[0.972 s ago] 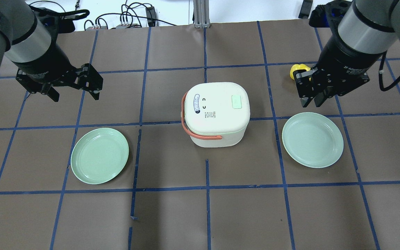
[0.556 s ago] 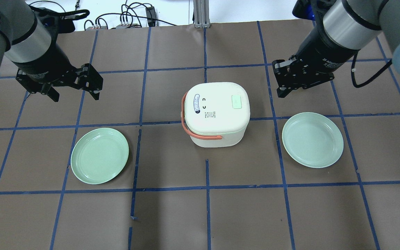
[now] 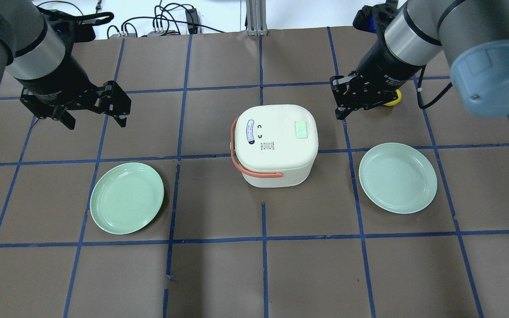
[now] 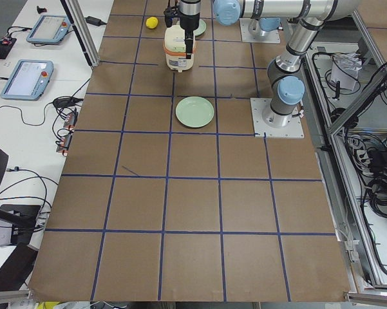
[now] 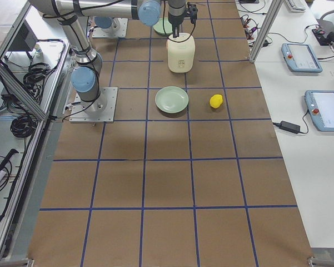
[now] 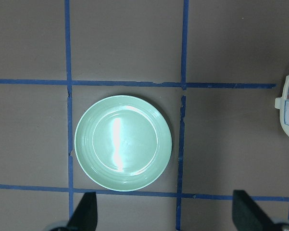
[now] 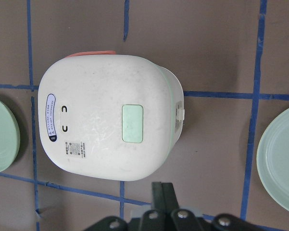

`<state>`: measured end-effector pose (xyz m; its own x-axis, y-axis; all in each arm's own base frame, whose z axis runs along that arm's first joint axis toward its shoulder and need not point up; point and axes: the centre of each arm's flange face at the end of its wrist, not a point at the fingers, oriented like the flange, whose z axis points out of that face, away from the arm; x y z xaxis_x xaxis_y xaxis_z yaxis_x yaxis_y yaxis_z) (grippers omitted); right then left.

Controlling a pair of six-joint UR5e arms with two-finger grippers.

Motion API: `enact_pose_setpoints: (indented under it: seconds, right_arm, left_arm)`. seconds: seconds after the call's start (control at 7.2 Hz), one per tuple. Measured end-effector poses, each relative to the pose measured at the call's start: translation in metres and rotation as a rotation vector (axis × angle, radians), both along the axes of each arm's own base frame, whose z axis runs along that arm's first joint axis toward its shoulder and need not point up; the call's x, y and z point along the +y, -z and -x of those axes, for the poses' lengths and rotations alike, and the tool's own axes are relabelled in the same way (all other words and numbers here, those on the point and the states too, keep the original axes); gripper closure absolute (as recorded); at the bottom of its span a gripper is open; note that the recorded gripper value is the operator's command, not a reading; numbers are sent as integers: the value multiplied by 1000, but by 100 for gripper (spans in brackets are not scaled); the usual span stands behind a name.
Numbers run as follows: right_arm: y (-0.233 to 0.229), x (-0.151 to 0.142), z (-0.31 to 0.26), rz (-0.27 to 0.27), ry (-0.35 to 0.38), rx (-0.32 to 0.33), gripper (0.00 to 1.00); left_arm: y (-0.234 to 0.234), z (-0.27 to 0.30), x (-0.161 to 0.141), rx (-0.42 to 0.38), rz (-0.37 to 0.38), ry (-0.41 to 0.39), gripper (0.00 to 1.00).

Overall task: Press rice cooker button
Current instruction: 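Move the right gripper over the rice cooker's green button, then press down on the green button with the right gripper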

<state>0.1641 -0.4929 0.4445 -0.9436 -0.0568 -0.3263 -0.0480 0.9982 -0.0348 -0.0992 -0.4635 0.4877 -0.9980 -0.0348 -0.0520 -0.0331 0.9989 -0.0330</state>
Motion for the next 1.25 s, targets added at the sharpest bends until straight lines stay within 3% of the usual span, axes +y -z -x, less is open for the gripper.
enact_pose_setpoints:
  seconds: [1.25]
  right_arm:
    - [62,-42,-45,32,-62,-76,93]
  left_arm:
    - [0,0,0,0,0,0,0]
